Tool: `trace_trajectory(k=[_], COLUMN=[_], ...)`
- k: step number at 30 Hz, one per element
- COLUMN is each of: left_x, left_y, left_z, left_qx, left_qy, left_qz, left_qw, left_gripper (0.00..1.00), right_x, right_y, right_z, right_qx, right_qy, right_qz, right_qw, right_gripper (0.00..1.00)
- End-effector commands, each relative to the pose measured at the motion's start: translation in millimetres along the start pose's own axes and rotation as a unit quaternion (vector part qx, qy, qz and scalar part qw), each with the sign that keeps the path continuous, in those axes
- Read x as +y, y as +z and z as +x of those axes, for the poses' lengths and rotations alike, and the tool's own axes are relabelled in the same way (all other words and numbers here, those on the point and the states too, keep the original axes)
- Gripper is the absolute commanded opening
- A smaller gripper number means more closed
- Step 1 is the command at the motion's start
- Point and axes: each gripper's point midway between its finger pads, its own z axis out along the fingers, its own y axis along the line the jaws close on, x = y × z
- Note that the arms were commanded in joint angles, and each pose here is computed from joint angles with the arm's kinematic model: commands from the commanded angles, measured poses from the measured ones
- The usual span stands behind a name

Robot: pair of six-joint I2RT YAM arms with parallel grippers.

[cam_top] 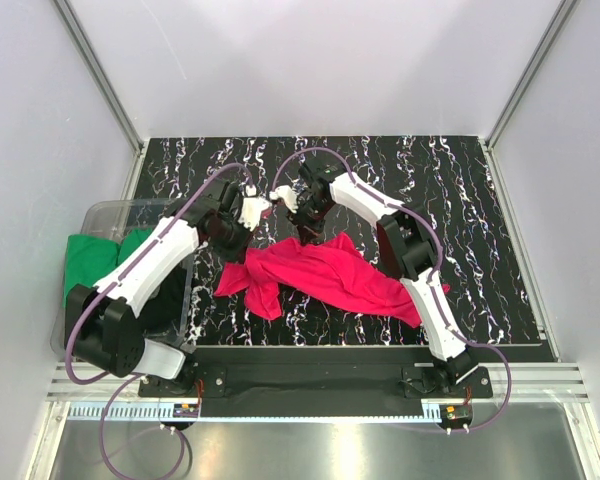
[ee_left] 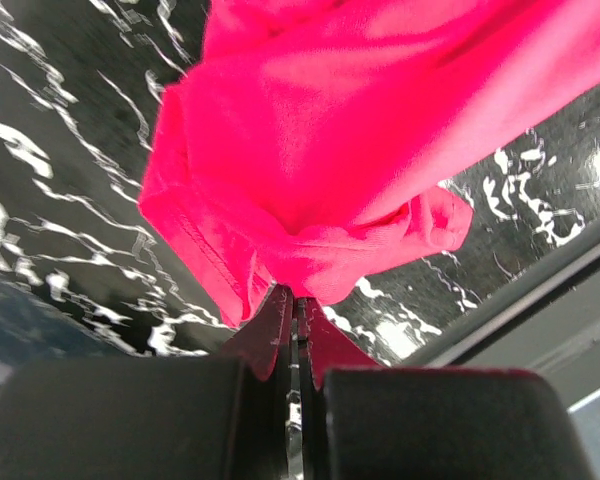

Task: Fold and stack the t-shirts
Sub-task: Flatten the tshirt out

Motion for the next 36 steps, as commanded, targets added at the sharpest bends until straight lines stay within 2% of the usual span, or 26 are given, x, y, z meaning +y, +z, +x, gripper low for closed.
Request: trace_trajectory(k=[1, 3, 8, 10, 13, 15, 16, 18, 20, 21, 22, 23, 25, 26, 28, 30, 31, 32, 36], left_x=[16, 22, 39, 43, 44, 45, 43, 38, 27, 21, 12, 7, -7, -11, -18, -18, -16, -13, -4], left_y=[-23, -32, -68, -76, -80, -74, -72, -57, -39, -31, -19, -14, -1, 2, 7, 11, 9, 11, 17], left_z=[-38, -49, -99, -116, -134, -140, -142, -138, -126, -120, -108, -102, -84, -79, -71, -71, -77, -80, -99], left_qx=[-0.059, -0.071, -0.125, -0.138, -0.151, -0.148, -0.146, -0.129, -0.103, -0.092, -0.072, -0.064, -0.04, -0.032, -0.021, -0.017, -0.022, -0.021, -0.023], left_qy=[0.038, 0.05, 0.095, 0.11, 0.127, 0.13, 0.132, 0.134, 0.144, 0.147, 0.146, 0.144, 0.131, 0.128, 0.119, 0.116, 0.118, 0.117, 0.109], left_qz=[-0.038, -0.056, -0.108, -0.115, -0.112, -0.105, -0.101, -0.078, -0.056, -0.044, -0.028, -0.018, 0.014, 0.025, 0.041, 0.042, 0.037, 0.032, 0.016], left_qw=[0.997, 0.995, 0.982, 0.978, 0.974, 0.975, 0.975, 0.979, 0.983, 0.984, 0.986, 0.987, 0.99, 0.991, 0.992, 0.992, 0.992, 0.992, 0.994], left_gripper=[0.0, 0.0, 0.0, 0.0, 0.0, 0.01, 0.04, 0.17, 0.21, 0.23, 0.24, 0.27, 0.32, 0.32, 0.34, 0.36, 0.37, 0.37, 0.36], right_x=[-7, -16, -49, -66, -64, -60, -51, -41, -20, -12, 1, 11, 34, 46, 64, 73, 73, 66, 18], right_y=[-49, -77, -200, -240, -299, -303, -320, -303, -307, -287, -292, -274, -270, -249, -239, -225, -225, -228, -257], right_z=[-30, -42, -64, -51, -35, -16, -11, 15, 25, 45, 49, 72, 88, 114, 136, 161, 165, 161, 125], right_qx=[-0.023, -0.048, -0.139, -0.15, -0.167, -0.158, -0.161, -0.135, -0.138, -0.119, -0.121, -0.101, -0.094, -0.063, -0.038, -0.007, -0.002, -0.008, -0.072], right_qy=[-0.036, -0.029, 0.003, 0.021, 0.034, 0.05, 0.049, 0.064, 0.064, 0.082, 0.084, 0.103, 0.106, 0.122, 0.126, 0.137, 0.135, 0.131, 0.145], right_qz=[0.073, 0.109, 0.241, 0.286, 0.339, 0.344, 0.36, 0.35, 0.352, 0.334, 0.339, 0.321, 0.316, 0.292, 0.279, 0.273, 0.277, 0.289, 0.336], right_qw=[0.996, 0.992, 0.961, 0.946, 0.925, 0.924, 0.918, 0.925, 0.924, 0.931, 0.929, 0.936, 0.938, 0.947, 0.951, 0.952, 0.951, 0.948, 0.928], right_gripper=[0.0, 0.0, 0.0, 0.0, 0.0, 0.0, 0.0, 0.0, 0.0, 0.0, 0.0, 0.0, 0.0, 0.0, 0.0, 0.29, 0.38, 0.43, 0.43])
